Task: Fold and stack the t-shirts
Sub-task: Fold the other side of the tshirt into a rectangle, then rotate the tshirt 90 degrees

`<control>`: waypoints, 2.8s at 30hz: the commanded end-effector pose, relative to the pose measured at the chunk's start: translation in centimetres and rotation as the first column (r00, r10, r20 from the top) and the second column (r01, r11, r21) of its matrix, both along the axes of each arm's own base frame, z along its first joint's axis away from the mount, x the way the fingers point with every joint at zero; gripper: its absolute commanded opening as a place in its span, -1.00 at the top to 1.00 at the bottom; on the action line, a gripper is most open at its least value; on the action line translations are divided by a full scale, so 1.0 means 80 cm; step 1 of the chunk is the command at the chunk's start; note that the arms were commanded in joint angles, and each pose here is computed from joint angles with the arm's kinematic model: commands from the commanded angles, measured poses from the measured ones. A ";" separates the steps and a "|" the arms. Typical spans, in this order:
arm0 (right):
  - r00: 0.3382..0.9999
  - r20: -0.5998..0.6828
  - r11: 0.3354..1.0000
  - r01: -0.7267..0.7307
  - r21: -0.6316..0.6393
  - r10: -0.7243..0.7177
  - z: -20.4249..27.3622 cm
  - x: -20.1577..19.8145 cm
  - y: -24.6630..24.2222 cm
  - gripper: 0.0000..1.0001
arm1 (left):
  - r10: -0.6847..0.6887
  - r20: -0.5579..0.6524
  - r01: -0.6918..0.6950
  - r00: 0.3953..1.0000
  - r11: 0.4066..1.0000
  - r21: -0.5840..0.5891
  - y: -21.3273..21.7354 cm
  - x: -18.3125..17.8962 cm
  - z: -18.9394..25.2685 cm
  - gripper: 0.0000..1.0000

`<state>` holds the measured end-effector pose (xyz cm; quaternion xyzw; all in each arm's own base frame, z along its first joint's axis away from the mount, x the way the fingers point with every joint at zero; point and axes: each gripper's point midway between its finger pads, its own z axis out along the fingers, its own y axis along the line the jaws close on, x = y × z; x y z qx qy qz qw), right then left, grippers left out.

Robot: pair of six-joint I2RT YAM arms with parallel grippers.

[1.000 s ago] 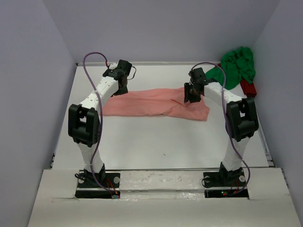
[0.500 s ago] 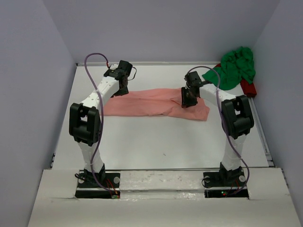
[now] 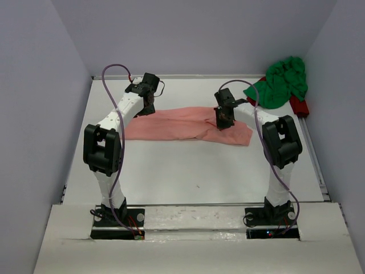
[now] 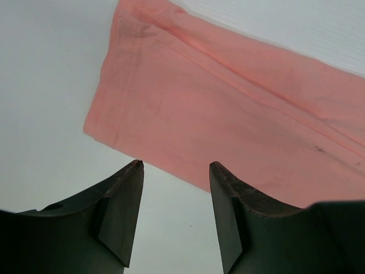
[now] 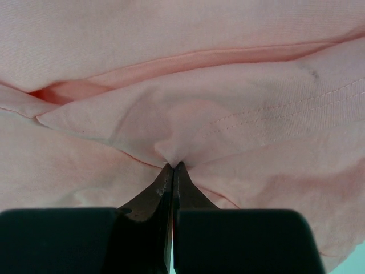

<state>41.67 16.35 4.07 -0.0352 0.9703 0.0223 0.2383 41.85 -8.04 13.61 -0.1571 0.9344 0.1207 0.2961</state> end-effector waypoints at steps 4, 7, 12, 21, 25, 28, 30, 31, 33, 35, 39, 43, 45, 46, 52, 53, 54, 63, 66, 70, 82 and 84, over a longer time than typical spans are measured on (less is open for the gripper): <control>0.985 0.172 0.989 0.057 -0.136 -0.034 0.050 0.041 -0.006 1.00 | -0.009 -0.004 0.009 1.000 1.000 0.021 0.001 0.001 -0.003 -0.21; 0.975 0.220 0.979 0.084 -0.187 -0.041 0.064 0.059 -0.014 1.00 | -0.012 -0.011 0.012 1.000 1.000 0.023 -0.001 0.001 -0.007 -0.21; 0.974 0.223 0.969 0.080 -0.233 -0.027 0.059 0.085 -0.012 1.00 | -0.015 -0.020 0.015 1.000 0.999 0.030 -0.001 -0.002 -0.010 -0.21; 0.971 0.216 0.981 -0.067 -0.182 0.106 0.046 0.142 0.040 0.98 | -0.016 -0.022 0.017 1.000 0.999 0.052 0.004 -0.005 -0.007 -0.21; 0.964 0.230 0.985 -0.103 -0.142 0.134 0.045 0.164 0.046 0.31 | -0.010 -0.022 0.011 1.000 0.998 0.055 0.006 -0.006 -0.009 -0.21; 0.955 0.268 0.980 -0.075 -0.184 0.124 0.064 0.178 0.032 -0.27 | -0.009 -0.030 0.011 1.000 0.998 0.059 0.006 -0.008 -0.013 -0.21; 0.952 0.284 0.979 -0.058 -0.195 0.113 0.079 0.176 0.027 -0.40 | -0.004 -0.032 0.006 0.999 0.998 0.065 0.008 -0.008 -0.017 -0.21; 0.947 0.307 0.982 -0.035 -0.188 0.093 0.099 0.170 0.021 -0.46 | -0.004 -0.033 0.006 0.999 0.998 0.070 0.008 -0.008 -0.017 -0.21; 0.932 0.358 0.985 0.017 -0.174 0.047 0.143 0.159 0.010 -0.48 | -0.001 -0.041 0.004 0.999 0.997 0.072 0.009 -0.007 -0.023 -0.21; 0.940 0.341 0.984 0.037 -0.175 0.025 0.147 0.135 -0.002 -0.49 | -0.005 -0.051 0.008 0.999 0.997 0.073 0.007 -0.005 -0.030 -0.21; 0.953 0.304 0.991 0.052 -0.120 -0.013 0.153 0.078 -0.015 -0.40 | -0.019 -0.090 0.025 0.996 0.997 0.071 0.004 -0.005 -0.043 0.22; 0.963 0.267 0.986 0.082 -0.148 -0.041 0.133 0.047 -0.034 1.00 | -0.019 -0.110 0.024 0.994 0.998 0.053 0.001 -0.003 -0.048 1.00; 0.969 0.243 0.977 0.097 -0.191 -0.049 0.116 0.043 -0.043 1.00 | -0.014 -0.103 0.019 0.995 0.999 0.049 0.001 -0.001 -0.048 1.00; 0.972 0.231 0.973 0.103 -0.207 -0.054 0.109 0.042 -0.046 1.00 | -0.011 -0.106 0.016 0.994 0.999 0.046 0.001 -0.001 -0.048 1.00; 0.987 0.144 0.971 0.103 -0.218 -0.073 0.073 0.056 -0.039 1.00 | -0.025 -0.101 0.030 0.995 0.999 0.045 -0.003 0.021 -0.042 1.00; 0.988 0.133 0.967 0.109 -0.232 -0.080 0.069 0.056 -0.041 1.00 | -0.029 -0.111 0.034 0.993 0.998 0.049 -0.004 0.021 -0.045 1.00; 0.990 0.116 0.966 0.103 -0.238 -0.077 0.063 0.055 -0.041 1.00 | -0.030 -0.107 0.036 0.994 0.998 0.050 -0.004 0.023 -0.045 1.00; 0.988 0.096 0.952 0.147 -0.268 -0.125 0.050 0.063 -0.056 1.00 | -0.069 -0.154 0.071 0.986 0.997 0.009 -0.012 0.037 -0.075 1.00; 0.984 0.112 0.958 0.159 -0.237 -0.135 0.056 0.069 -0.056 1.00 | -0.079 -0.159 0.079 0.984 0.997 -0.005 -0.013 0.042 -0.084 1.00; 0.983 0.128 0.964 0.155 -0.215 -0.130 0.062 0.080 -0.054 1.00 | -0.088 -0.173 0.083 0.981 0.996 -0.035 -0.013 0.043 -0.097 1.00; 0.991 -0.006 0.956 0.127 -0.264 -0.133 0.006 0.072 -0.071 1.00 | -0.073 -0.290 0.051 0.954 0.995 -0.083 -0.008 0.018 -0.147 1.00; 0.992 -0.013 0.958 0.121 -0.258 -0.128 0.004 0.071 -0.070 1.00 | -0.075 -0.307 0.047 0.949 0.994 -0.098 -0.011 0.011 -0.151 1.00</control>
